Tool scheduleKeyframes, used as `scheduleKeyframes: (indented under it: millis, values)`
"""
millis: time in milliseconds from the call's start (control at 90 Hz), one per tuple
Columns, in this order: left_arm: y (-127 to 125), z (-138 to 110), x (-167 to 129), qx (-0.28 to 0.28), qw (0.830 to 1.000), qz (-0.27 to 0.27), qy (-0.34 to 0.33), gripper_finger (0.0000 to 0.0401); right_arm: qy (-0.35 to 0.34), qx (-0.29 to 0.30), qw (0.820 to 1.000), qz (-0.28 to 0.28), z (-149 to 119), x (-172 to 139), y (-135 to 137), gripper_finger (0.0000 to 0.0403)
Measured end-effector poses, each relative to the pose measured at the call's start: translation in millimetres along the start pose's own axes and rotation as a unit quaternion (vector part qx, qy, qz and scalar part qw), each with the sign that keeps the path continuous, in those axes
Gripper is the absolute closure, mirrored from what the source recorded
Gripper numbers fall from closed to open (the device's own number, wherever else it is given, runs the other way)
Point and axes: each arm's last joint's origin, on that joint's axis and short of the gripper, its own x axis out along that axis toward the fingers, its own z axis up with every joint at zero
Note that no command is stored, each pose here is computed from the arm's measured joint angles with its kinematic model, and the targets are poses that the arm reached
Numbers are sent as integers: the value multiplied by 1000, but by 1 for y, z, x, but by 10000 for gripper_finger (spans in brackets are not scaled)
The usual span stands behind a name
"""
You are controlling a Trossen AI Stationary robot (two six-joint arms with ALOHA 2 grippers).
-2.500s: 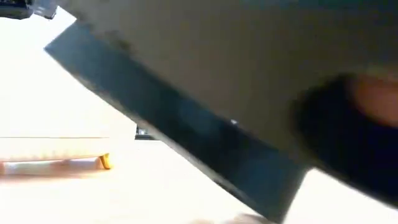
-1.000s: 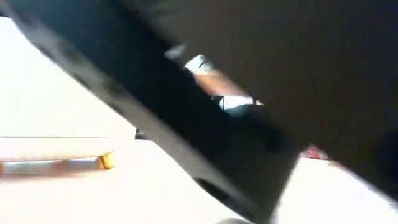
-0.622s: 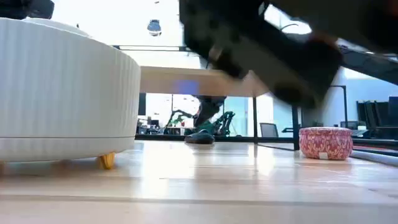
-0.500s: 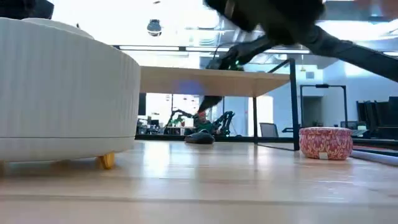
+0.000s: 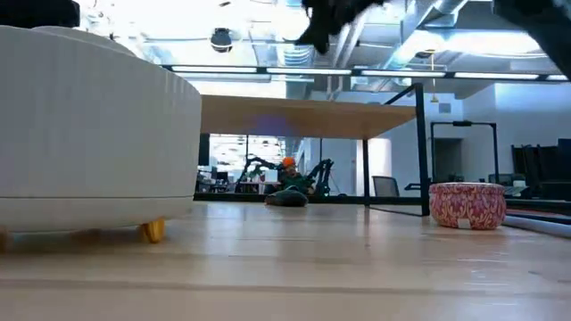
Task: Stock shelves
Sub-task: Move the shelf to the top center of the table
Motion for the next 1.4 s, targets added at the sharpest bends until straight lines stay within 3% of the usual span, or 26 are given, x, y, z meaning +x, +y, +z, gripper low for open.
scheduleKeyframes:
  millis: [144,289,522,767,944,1133,1400]
  values:
    - [0,1,0,4,1000,-1,-12,144,35,-3,995,92,18,29,76,403]
    - [0,1,0,33,999,-1,-12,144,85,-15,984,159,20,88,136,403]
    - [0,2,0,83,996,-2,-33,144,157,-16,981,110,2,190,177,403]
    - [-1,3,0,101,994,-1,-47,144,187,28,980,-61,-18,243,163,403]
    - [-1,3,0,106,993,-2,-58,144,202,38,973,-101,-23,243,144,403]
    - [-1,3,0,106,993,-1,-60,144,208,58,965,-148,-28,233,98,403]
    - [-1,-3,10,106,993,2,-55,144,214,38,963,-161,-35,218,46,403]
